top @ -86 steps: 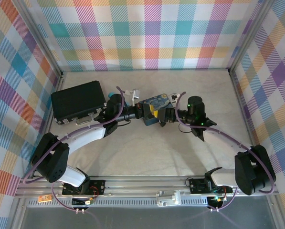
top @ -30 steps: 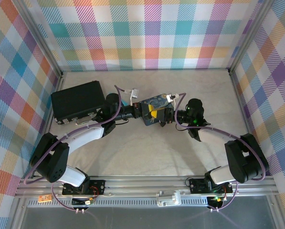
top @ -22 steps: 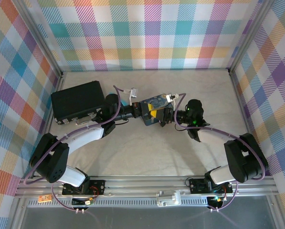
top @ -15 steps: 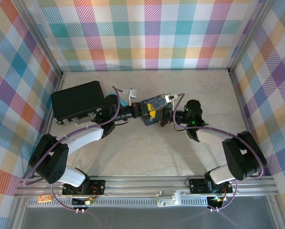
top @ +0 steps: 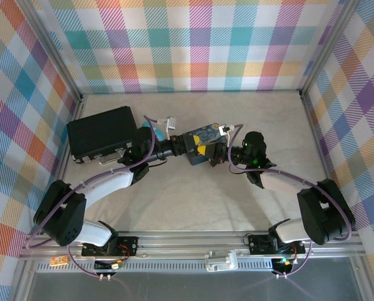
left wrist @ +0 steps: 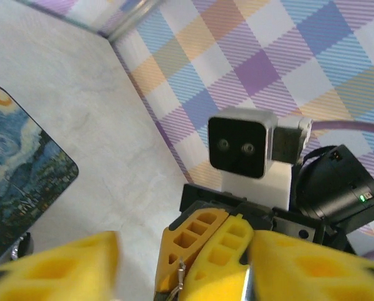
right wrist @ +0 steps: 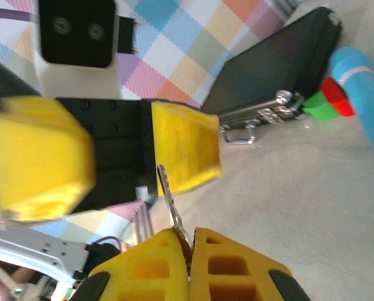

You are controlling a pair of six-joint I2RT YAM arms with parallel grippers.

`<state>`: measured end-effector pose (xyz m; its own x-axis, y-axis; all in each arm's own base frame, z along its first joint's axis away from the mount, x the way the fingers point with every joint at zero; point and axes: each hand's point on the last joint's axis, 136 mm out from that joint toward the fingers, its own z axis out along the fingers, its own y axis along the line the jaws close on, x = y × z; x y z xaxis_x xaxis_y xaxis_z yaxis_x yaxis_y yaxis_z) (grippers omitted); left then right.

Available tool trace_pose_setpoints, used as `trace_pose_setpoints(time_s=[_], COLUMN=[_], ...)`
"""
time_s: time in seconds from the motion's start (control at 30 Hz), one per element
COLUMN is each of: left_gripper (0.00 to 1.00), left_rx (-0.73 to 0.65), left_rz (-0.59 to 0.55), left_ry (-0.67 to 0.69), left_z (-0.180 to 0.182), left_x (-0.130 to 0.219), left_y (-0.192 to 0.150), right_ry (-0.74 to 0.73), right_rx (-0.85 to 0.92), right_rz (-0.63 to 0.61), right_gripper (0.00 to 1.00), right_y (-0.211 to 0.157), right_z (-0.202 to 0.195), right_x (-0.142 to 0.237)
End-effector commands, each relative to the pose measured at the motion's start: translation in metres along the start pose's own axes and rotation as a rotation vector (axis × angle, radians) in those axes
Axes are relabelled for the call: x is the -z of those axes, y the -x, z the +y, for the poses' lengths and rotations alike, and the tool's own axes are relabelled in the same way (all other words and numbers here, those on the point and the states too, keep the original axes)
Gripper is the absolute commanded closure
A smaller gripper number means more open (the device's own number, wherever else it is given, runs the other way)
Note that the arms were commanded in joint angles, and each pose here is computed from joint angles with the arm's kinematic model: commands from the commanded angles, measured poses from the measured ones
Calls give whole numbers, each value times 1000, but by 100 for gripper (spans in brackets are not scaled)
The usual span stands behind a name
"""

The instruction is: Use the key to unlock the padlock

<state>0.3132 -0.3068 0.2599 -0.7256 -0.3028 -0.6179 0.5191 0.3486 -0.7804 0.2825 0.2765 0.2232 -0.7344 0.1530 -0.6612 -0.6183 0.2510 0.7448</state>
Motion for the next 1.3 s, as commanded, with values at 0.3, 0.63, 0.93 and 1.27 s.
trace_pose_setpoints(time_s=[0.3,0.63,0.93,1.27], left_gripper=[22,20,19,19], left_rx=[86,227,188,96], left_rz=[85,97,43,20], left_ry=[223,330,398,502], left_z=[31,69,119,161], left_x=[1,-50,-80,-89], left_y=[-76,-131,-107,-72], right_ry=[-659,-991,-972,-920], right_rx=[16,-129,-125,-122], right_rz=[163,78,80,58], right_gripper=[100,100,100,100], right_y=[-20,-22,-29,-27], right_z=[-97,-142,-138,-134], right_x=[59,136,139,132])
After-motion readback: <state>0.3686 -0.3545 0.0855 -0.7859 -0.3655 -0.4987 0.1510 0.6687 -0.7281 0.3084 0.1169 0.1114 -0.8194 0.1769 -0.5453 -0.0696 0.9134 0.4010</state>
